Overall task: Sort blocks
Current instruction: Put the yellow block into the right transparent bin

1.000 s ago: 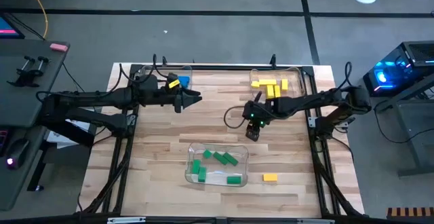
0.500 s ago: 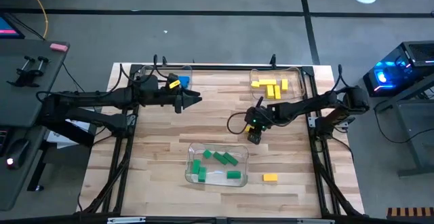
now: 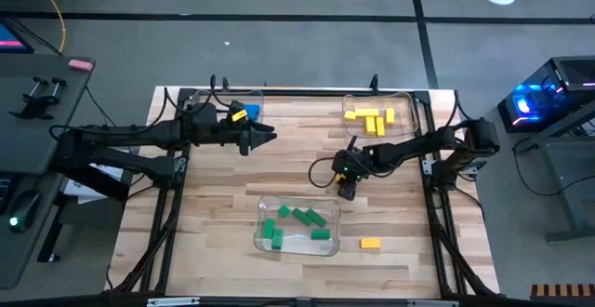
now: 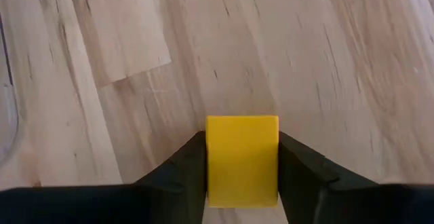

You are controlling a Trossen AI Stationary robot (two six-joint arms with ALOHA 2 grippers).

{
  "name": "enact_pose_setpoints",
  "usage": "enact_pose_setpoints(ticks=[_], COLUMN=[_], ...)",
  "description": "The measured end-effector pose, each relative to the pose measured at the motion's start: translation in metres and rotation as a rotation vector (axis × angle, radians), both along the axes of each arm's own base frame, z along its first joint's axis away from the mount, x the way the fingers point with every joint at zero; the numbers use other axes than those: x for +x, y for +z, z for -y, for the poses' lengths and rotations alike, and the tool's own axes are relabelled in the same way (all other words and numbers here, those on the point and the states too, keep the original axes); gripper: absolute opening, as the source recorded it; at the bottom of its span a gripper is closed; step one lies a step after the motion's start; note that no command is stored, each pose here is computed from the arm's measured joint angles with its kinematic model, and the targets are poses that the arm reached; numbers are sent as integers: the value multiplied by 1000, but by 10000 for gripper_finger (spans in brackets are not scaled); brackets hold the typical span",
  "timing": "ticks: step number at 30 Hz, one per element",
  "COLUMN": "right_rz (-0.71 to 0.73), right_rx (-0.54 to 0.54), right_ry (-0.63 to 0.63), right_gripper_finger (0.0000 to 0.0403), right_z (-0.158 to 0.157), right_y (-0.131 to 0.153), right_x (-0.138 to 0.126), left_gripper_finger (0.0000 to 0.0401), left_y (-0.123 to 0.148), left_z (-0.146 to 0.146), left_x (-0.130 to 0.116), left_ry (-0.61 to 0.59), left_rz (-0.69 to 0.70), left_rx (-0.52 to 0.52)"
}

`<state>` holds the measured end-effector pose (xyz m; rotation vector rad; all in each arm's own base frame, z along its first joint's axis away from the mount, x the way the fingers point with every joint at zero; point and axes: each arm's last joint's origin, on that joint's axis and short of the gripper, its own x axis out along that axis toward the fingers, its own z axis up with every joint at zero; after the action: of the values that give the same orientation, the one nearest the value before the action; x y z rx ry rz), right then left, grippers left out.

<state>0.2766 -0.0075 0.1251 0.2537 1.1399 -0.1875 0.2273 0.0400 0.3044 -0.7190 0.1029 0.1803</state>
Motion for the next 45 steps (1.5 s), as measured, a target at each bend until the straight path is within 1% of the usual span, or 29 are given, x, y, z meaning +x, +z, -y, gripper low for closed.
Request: enact_pose_setpoints(ticks=[1,3,5,6,8,10,12,14,16,19,20,22,24,28,30,32,35,37,39,42,43,45], right_rz=[1,14,29,45,104,144,157,230,271,234,223,225,219,203,206,222,299,345,362,286,246,170], right_rx=[8,35,81,94,89,12,-91,-179,-243,-289,-293,-286,-278,-211,-162,-116,-9,99,242,428,465,505], right_ry=[-17,-66,-89,-90,-93,-137,-205,-316,-463,-701,-781,-925,-1005,-1072,-1065,-1011,-793,-663,-555,-414,-388,-362], right_gripper_finger=[129,129,129,129,129,129,129,129,129,129,134,155,188,249,269,279,283,284,284,285,285,285], right_z=[0,0,-1,-2,0,6,13,21,32,49,55,67,78,90,92,89,70,50,25,-17,-31,-58], right_y=[0,4,12,19,45,73,98,123,138,141,140,138,135,131,131,135,149,158,164,164,163,157], right_x=[0,-1,-4,-7,-9,-17,-31,-46,-63,-84,-89,-94,-94,-96,-96,-96,-91,-90,-89,-90,-91,-92], left_gripper_finger=[220,220,220,220,220,220,220,220,220,220,220,220,220,220,220,220,220,220,220,220,220,220], left_y=[0,0,0,0,0,0,0,0,0,0,0,0,0,0,0,0,0,0,0,0,0,0], left_z=[0,0,0,0,-1,-1,-1,-1,-1,-2,-2,-2,-2,-2,-2,-2,-2,-2,-2,-2,-2,-2], left_x=[0,0,0,0,0,0,0,0,0,0,0,0,0,0,0,0,0,0,0,0,0,0], left_ry=[0,1,1,1,4,1,-2,7,14,22,24,28,29,30,30,30,30,30,30,30,30,30], left_rz=[0,0,0,0,0,-3,-6,-8,-9,-9,-9,-10,-10,-9,-8,-8,-8,-8,-9,-9,-8,-8], left_rx=[0,0,1,1,2,25,50,60,62,64,64,65,65,59,56,57,57,57,57,57,57,56])
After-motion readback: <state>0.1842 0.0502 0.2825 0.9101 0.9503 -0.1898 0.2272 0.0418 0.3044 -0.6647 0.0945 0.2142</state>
